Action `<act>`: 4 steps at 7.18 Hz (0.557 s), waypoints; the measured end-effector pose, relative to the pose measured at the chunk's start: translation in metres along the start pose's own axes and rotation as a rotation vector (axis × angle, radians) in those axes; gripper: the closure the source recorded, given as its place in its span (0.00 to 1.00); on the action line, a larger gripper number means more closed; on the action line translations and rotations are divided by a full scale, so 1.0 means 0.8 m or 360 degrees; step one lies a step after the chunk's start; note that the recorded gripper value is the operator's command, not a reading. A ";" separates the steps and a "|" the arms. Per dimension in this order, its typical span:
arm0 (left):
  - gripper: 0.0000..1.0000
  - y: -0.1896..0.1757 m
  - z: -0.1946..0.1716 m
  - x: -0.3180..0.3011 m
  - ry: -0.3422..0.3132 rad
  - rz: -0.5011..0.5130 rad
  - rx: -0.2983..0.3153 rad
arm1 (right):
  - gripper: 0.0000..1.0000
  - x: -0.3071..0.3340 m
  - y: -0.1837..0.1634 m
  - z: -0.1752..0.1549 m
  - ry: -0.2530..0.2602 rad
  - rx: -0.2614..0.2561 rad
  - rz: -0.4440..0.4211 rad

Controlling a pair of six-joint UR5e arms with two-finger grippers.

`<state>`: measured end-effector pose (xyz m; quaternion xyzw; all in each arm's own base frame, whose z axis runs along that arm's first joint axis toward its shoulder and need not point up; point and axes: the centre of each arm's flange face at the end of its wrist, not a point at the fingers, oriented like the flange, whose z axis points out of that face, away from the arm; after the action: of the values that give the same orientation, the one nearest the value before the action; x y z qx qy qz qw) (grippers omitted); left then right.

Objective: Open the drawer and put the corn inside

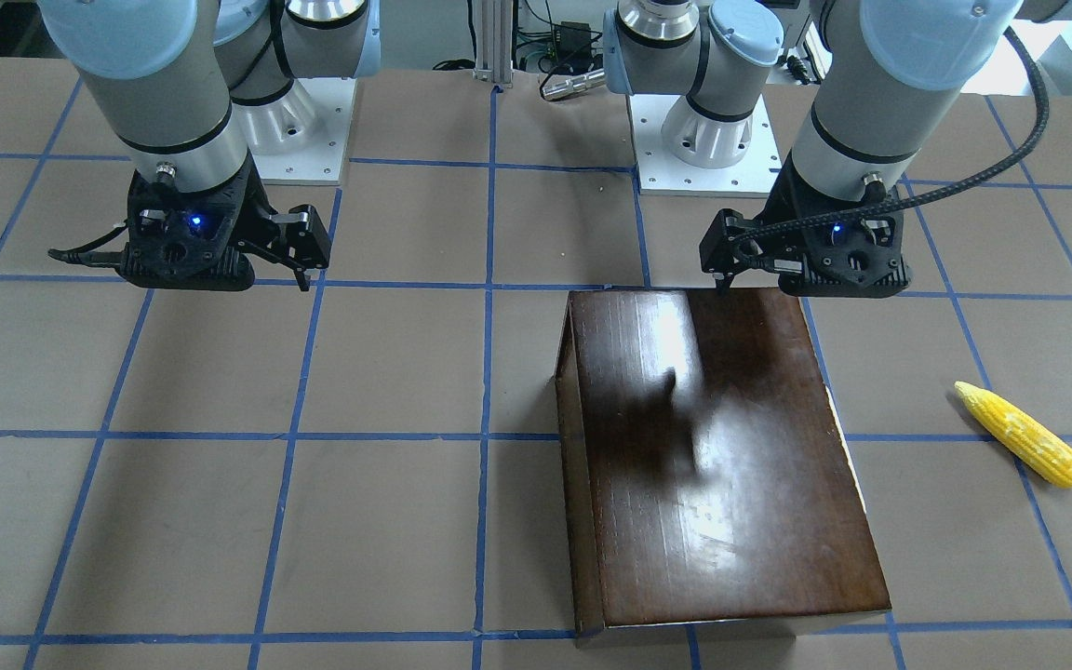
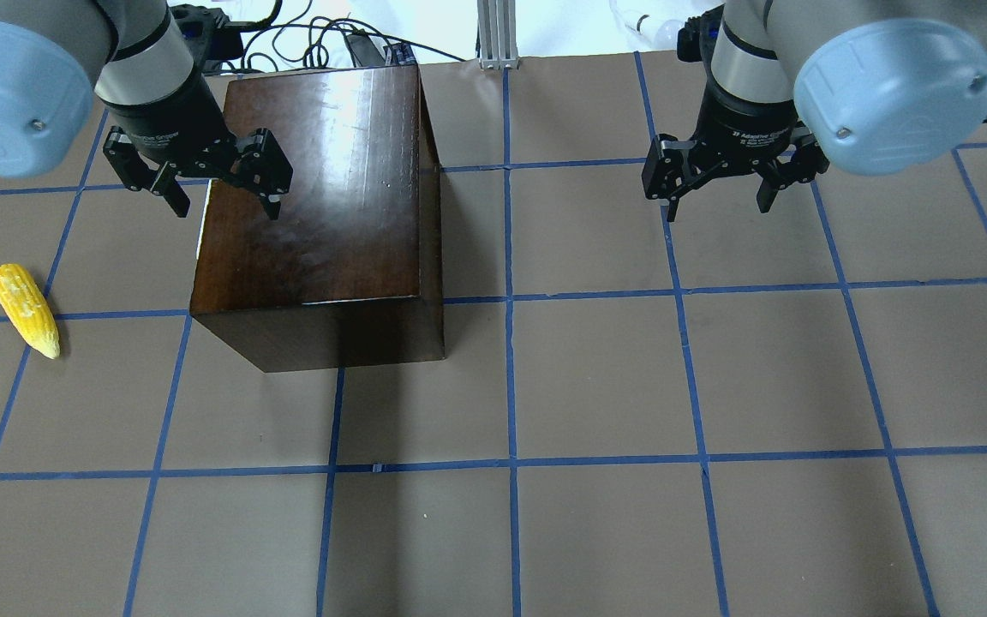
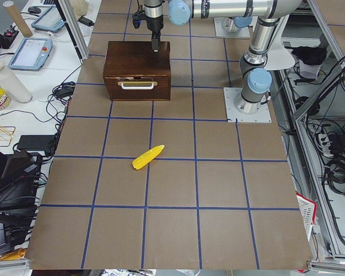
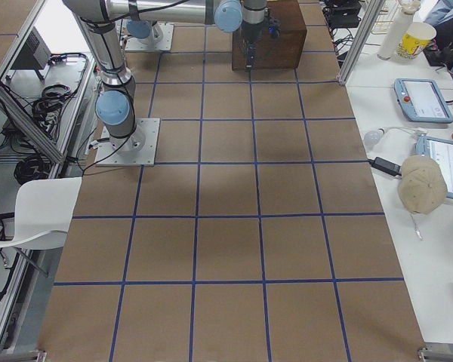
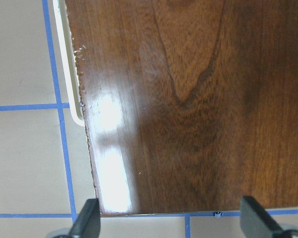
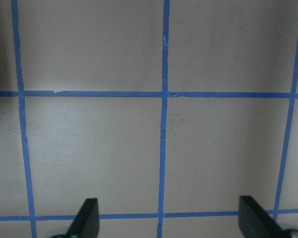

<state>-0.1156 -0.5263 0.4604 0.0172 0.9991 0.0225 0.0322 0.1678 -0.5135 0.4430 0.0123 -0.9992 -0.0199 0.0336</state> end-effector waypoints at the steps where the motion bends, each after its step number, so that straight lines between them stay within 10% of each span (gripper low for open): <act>1: 0.00 0.000 -0.001 0.000 0.0004 -0.0002 0.0004 | 0.00 0.000 0.000 0.000 0.0000 0.0000 0.0000; 4: 0.00 -0.012 0.000 -0.004 0.0055 -0.0023 0.0036 | 0.00 0.000 0.000 0.000 0.0000 0.0000 0.0000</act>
<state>-0.1129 -0.5360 0.4604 0.0099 0.9998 0.0112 0.0148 0.1678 -0.5135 0.4430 0.0123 -0.9992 -0.0197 0.0336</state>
